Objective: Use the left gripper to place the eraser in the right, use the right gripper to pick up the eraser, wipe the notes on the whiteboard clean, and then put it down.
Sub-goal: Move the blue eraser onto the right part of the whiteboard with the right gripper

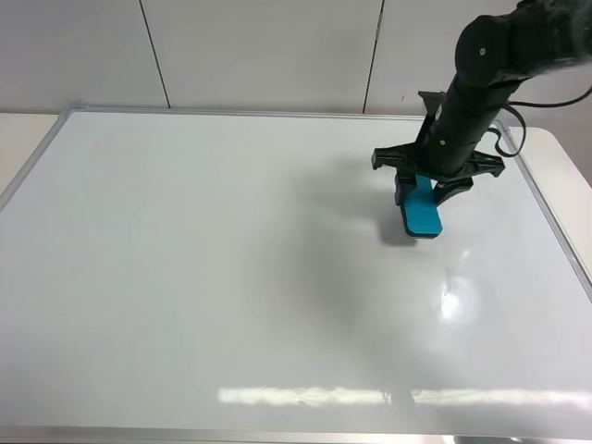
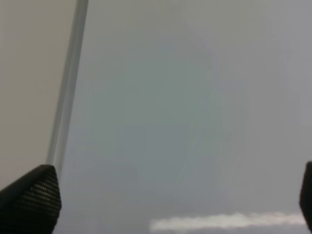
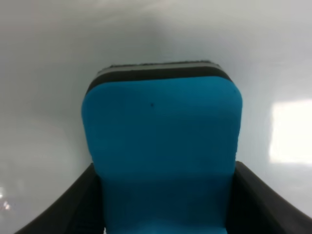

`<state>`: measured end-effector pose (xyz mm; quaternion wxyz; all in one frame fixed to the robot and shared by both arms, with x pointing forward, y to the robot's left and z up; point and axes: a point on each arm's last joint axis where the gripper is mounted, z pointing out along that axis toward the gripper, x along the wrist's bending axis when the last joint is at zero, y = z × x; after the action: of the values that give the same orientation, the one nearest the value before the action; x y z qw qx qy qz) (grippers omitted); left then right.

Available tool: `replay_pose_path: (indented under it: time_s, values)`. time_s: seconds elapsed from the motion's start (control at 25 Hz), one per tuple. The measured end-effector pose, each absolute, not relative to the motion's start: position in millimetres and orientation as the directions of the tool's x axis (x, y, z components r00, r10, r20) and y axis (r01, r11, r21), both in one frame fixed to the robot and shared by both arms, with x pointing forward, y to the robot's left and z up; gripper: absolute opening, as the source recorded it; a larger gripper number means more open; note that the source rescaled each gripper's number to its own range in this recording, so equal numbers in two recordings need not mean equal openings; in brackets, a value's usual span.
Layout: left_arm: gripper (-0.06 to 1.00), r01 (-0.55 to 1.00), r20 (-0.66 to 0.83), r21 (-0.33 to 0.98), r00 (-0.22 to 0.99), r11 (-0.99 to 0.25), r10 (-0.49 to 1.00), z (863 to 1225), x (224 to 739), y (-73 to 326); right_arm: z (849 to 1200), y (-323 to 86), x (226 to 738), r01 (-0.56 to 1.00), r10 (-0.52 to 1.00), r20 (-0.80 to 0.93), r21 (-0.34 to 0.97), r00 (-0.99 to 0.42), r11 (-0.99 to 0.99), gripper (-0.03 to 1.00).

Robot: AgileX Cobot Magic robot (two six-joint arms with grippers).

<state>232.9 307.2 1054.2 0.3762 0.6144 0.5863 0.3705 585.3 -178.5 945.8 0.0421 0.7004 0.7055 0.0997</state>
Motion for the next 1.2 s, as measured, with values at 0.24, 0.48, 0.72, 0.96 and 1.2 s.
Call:
replay_pose_path:
  time_s: [0.24,0.48,0.72,0.96,1.2]
  values:
    - [1.00,0.442,0.014,0.897,0.038,-0.030,0.999,1054.2,232.9,307.2,947.5,-196.8,534.2,0.963,0.992,0.119,0.256,0.051,-0.081,0.00]
    - [1.00,0.442,0.014,0.897,0.038,-0.030,0.999,1054.2,232.9,307.2,932.2,-210.3,504.5,0.968,0.987,0.100,0.203,0.127,-0.145,0.00]
    - [1.00,0.442,0.014,0.897,0.038,-0.030,0.999,1054.2,232.9,307.2,916.7,-215.6,485.7,0.981,0.989,0.065,0.129,0.136,-0.143,0.00]
    - [1.00,0.441,0.014,0.897,0.038,-0.030,0.999,1054.3,232.9,307.2,916.3,-215.2,482.0,0.988,0.991,0.062,0.092,0.119,-0.124,0.00]
    - [1.00,0.441,0.014,0.897,0.038,-0.030,0.999,1054.3,232.9,307.2,916.5,-209.0,481.2,0.990,0.994,0.066,0.107,0.081,-0.088,0.00]
